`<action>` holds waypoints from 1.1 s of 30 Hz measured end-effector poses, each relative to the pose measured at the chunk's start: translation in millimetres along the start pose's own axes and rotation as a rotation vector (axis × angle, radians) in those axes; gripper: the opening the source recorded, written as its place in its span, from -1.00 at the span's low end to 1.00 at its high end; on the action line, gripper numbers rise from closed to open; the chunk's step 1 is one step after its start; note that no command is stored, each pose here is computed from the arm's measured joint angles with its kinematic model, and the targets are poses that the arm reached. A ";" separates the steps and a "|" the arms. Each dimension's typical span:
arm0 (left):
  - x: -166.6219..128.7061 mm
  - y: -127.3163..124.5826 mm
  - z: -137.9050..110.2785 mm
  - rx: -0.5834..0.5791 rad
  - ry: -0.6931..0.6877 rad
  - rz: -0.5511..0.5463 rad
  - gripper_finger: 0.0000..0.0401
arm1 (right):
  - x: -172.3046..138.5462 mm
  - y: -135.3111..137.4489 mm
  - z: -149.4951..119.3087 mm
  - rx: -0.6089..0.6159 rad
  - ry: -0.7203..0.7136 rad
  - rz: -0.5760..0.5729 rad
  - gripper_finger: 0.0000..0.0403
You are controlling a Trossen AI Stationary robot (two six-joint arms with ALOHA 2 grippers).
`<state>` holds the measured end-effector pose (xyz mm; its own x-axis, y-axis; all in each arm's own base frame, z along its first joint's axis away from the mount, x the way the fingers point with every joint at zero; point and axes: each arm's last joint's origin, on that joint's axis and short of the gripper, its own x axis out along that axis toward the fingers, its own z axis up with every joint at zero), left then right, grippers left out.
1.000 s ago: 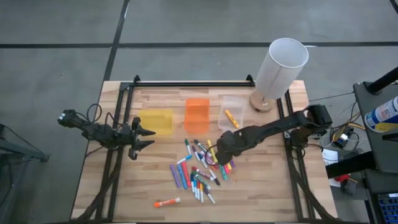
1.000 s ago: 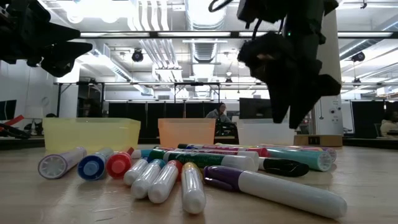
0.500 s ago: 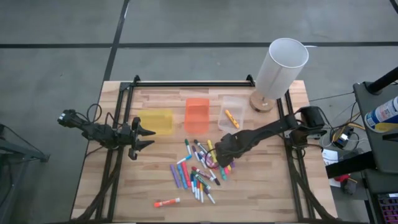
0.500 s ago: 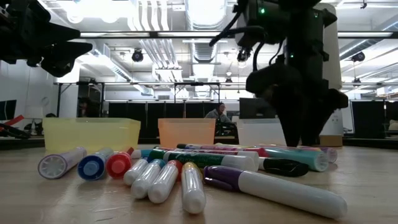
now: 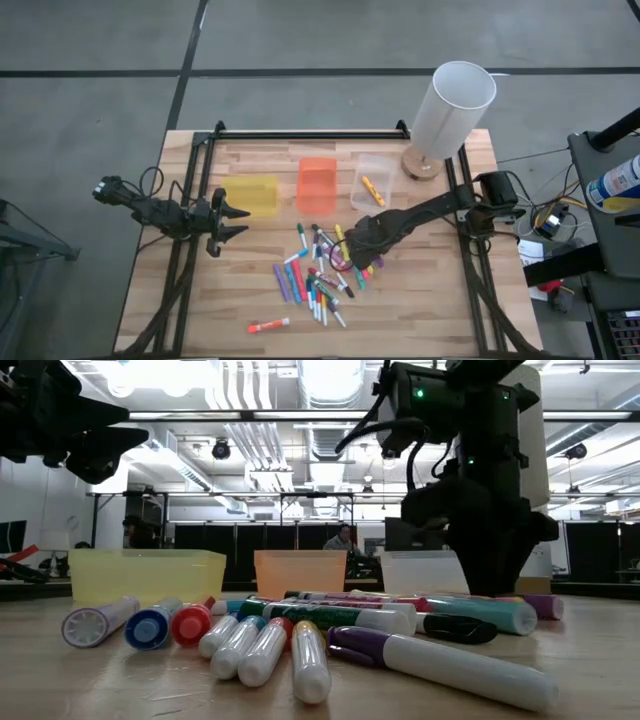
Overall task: Pick & Place Markers
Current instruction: Put the purple highlighter into the transparent bin
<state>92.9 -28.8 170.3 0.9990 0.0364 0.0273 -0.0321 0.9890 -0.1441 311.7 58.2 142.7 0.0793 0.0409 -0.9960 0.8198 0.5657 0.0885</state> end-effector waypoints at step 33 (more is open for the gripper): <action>0.0 0.0 -0.1 0.000 0.001 0.000 -0.11 | -108.2 -77.6 115.2 0.032 -0.275 -0.106 -0.70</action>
<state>92.9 -28.8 170.1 0.9990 0.0360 0.0267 -0.0318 0.9891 -0.1437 304.9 -85.0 245.0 0.1398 -0.2442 -0.9596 0.8486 0.5289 -0.0110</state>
